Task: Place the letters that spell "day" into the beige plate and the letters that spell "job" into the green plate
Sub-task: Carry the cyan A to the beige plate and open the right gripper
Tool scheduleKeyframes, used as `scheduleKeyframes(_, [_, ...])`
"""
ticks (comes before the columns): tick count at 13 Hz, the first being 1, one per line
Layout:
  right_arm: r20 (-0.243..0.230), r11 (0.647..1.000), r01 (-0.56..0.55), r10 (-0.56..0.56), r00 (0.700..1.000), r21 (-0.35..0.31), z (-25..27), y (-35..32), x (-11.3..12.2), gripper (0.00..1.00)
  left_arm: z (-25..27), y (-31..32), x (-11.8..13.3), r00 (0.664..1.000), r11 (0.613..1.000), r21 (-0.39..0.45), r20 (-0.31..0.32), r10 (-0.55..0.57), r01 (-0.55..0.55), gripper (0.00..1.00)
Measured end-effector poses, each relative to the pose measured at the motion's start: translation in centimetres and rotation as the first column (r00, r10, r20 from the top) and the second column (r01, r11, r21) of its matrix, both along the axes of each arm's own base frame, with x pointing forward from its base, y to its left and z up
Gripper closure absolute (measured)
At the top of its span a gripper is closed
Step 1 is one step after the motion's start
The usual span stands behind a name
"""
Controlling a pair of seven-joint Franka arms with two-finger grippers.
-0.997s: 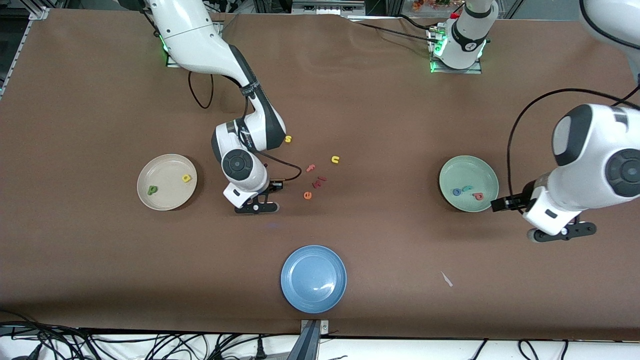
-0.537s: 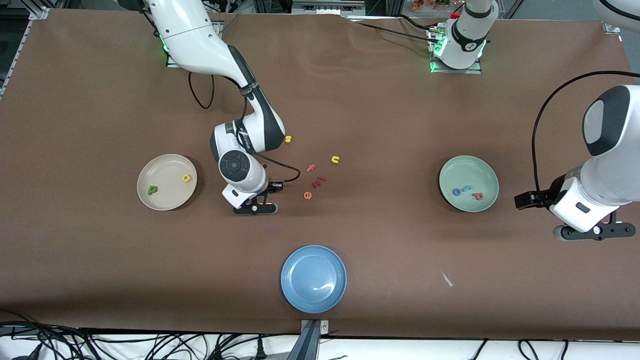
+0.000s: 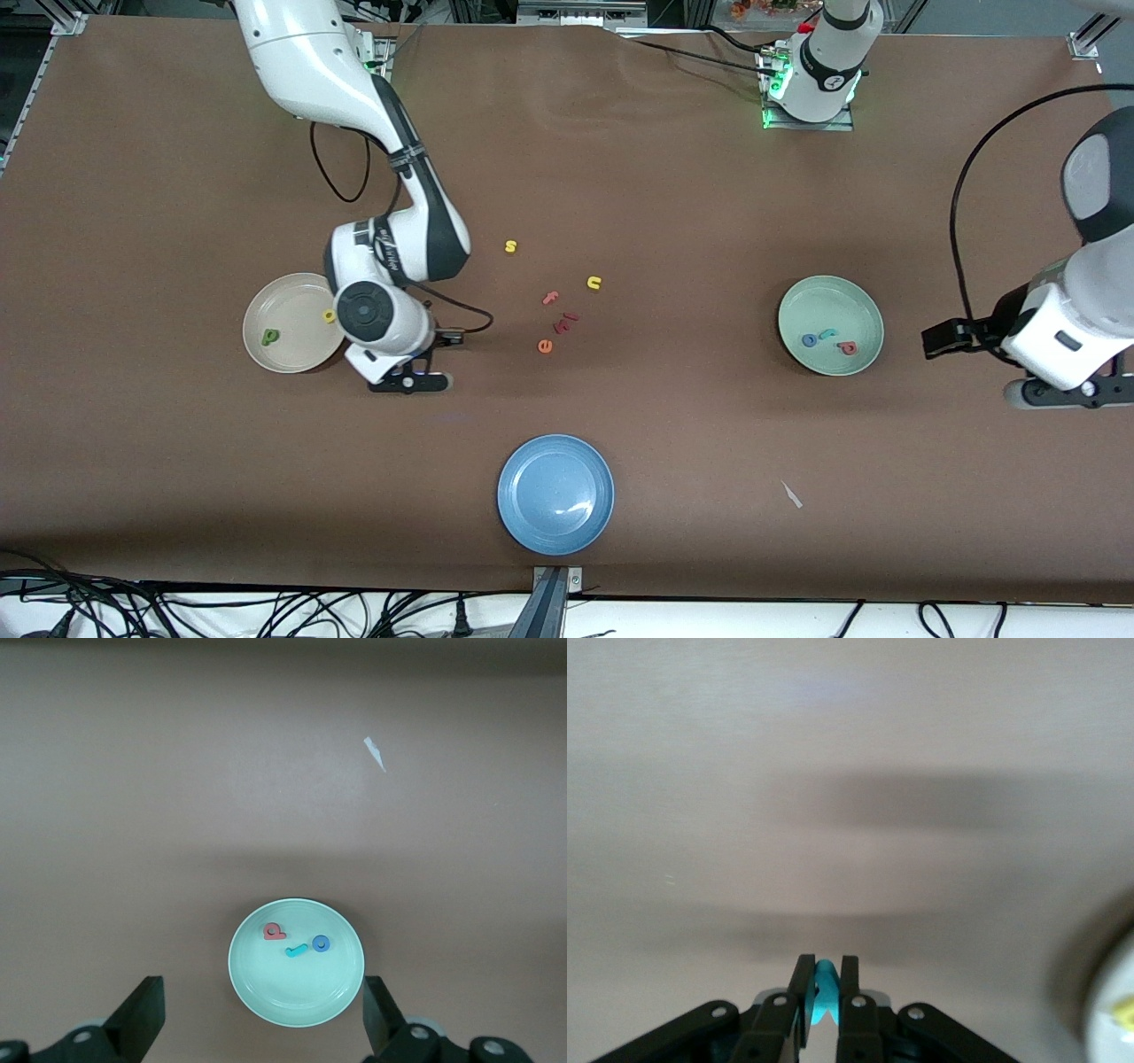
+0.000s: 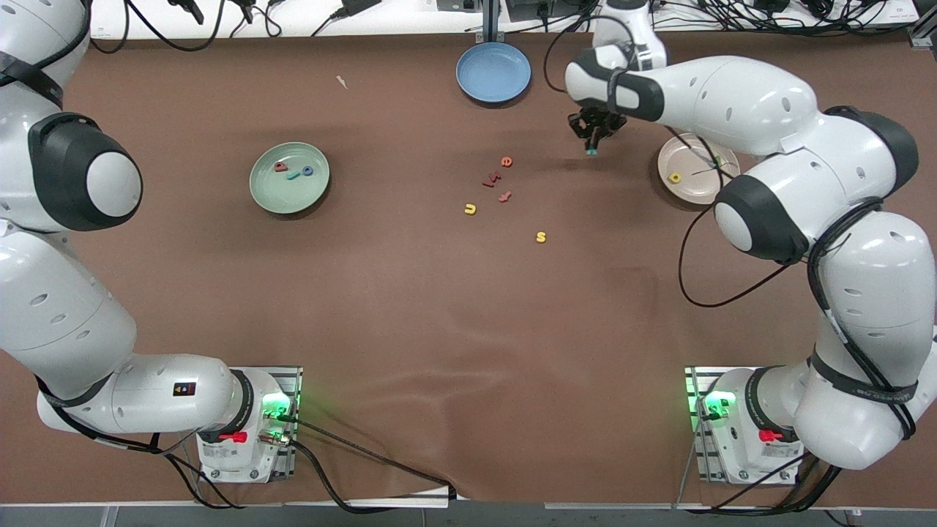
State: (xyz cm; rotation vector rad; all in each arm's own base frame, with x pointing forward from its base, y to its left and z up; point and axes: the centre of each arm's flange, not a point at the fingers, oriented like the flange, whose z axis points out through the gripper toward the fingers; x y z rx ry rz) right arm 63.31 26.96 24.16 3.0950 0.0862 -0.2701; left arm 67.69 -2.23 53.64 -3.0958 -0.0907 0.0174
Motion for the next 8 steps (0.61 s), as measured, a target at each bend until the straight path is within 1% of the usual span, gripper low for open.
scheduleKeyframes(1, [-0.007, 1.0, -0.02, 0.02, 1.0, -0.005, 0.9, -2.0, 0.5, 0.85, 0.8, -0.1, -0.4, 1.0, 1.0, -0.001, 0.007, -0.006, 0.006, 0.03])
scheduleKeyframes(3, [-0.018, 0.999, -0.047, 0.047, 0.999, -0.009, 1.9, -6.0, 0.8, 0.86, 1.0, -0.5, -1.4, 0.999, 0.999, -0.005, 0.003, -0.038, 0.038, 0.03])
scheduleKeyframes(5, [-0.033, 0.997, -0.07, 0.07, 0.997, -0.014, 2.2, -9.7, 0.5, 0.86, 0.8, -0.7, -2.4, 0.998, 0.999, -0.011, 0.021, -0.051, 0.051, 0.03])
scheduleKeyframes(8, [-0.074, 0.991, -0.129, 0.128, 0.989, -0.016, 1.9, -16.6, -0.3, 0.86, 0.1, -0.1, -3.6, 0.998, 0.999, -0.01, 0.024, -0.05, 0.05, 0.01])
